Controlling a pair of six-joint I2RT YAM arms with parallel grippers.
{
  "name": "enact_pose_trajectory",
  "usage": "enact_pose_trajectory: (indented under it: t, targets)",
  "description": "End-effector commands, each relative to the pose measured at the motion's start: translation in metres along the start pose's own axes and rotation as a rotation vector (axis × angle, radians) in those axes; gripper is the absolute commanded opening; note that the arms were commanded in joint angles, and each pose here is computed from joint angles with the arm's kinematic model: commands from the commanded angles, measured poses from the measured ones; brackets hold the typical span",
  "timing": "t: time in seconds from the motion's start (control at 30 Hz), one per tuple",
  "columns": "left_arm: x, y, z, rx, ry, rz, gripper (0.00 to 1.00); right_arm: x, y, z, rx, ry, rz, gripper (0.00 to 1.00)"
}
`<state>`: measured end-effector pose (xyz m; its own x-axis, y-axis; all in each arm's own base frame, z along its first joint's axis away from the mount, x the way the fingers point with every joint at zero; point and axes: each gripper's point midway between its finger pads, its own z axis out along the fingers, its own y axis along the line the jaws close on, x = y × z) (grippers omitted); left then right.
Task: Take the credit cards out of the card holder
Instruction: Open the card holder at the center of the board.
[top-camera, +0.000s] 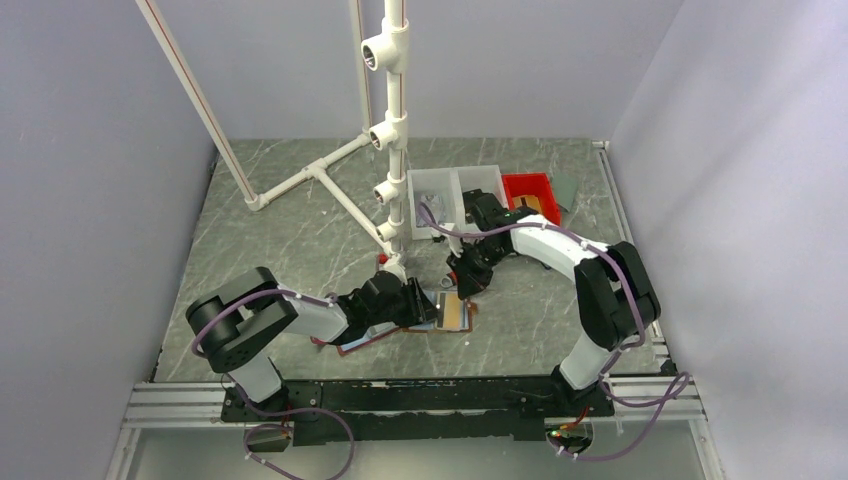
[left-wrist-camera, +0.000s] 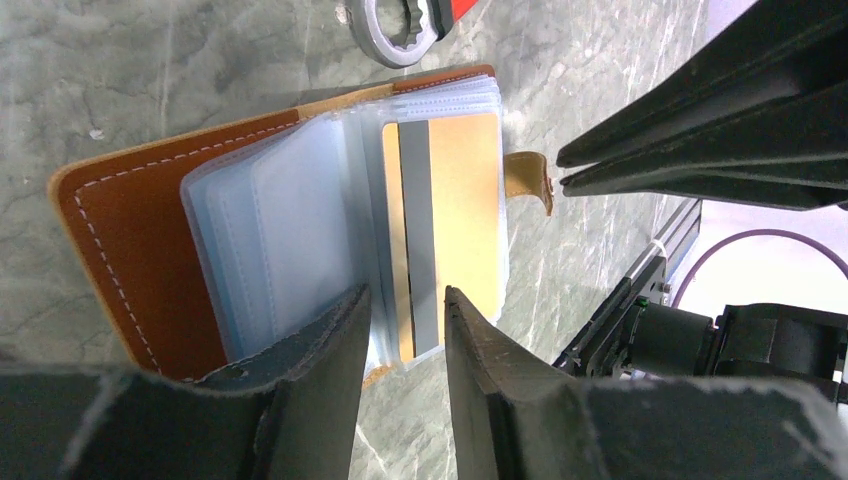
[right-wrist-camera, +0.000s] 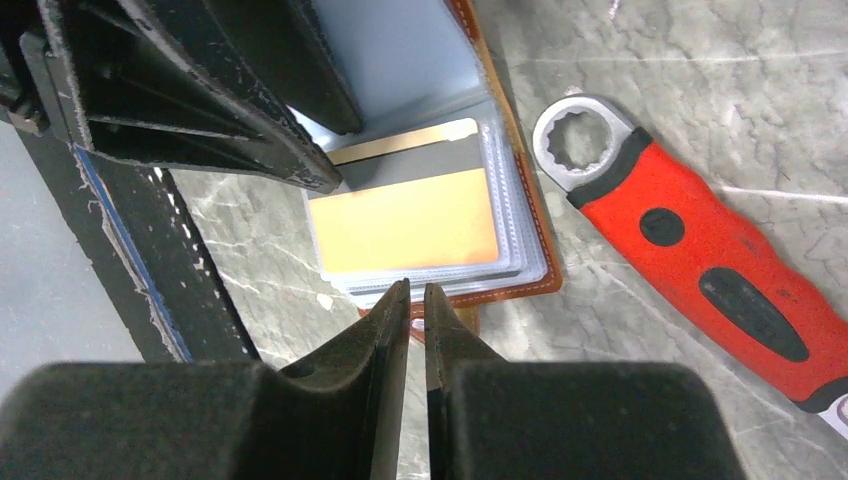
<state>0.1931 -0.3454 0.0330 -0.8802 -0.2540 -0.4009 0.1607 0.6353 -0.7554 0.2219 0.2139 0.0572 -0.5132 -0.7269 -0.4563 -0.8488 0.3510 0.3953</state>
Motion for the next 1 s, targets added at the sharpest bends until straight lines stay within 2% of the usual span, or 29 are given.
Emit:
enact_pose_trajectory:
  t: [0.0,0.47,0.73,0.87,0.93,0.97]
  targets:
    - [0.005,0.016,0.001,-0.046,0.003,-0.003,0.39,0.002,0.010,0.000,-0.032,0.010,-0.051,0.13]
    - [0.011,0.015,0.003,0.000,0.030,-0.043,0.41,0.030,-0.009,0.037,0.028,0.168,0.044,0.12]
    - [0.018,0.021,0.004,0.012,0.042,-0.128,0.41,0.026,-0.005,0.055,0.047,0.182,0.030,0.11]
    - [0.017,0.022,0.004,0.027,0.034,-0.159,0.36,0.026,-0.004,0.065,0.054,0.195,0.030,0.11]
    - [0.016,0.024,0.003,0.028,0.028,-0.168,0.30,0.025,-0.006,0.067,0.061,0.199,0.028,0.11]
    - [0.016,0.025,0.002,0.030,0.025,-0.173,0.24,0.025,-0.006,0.067,0.065,0.203,0.026,0.11]
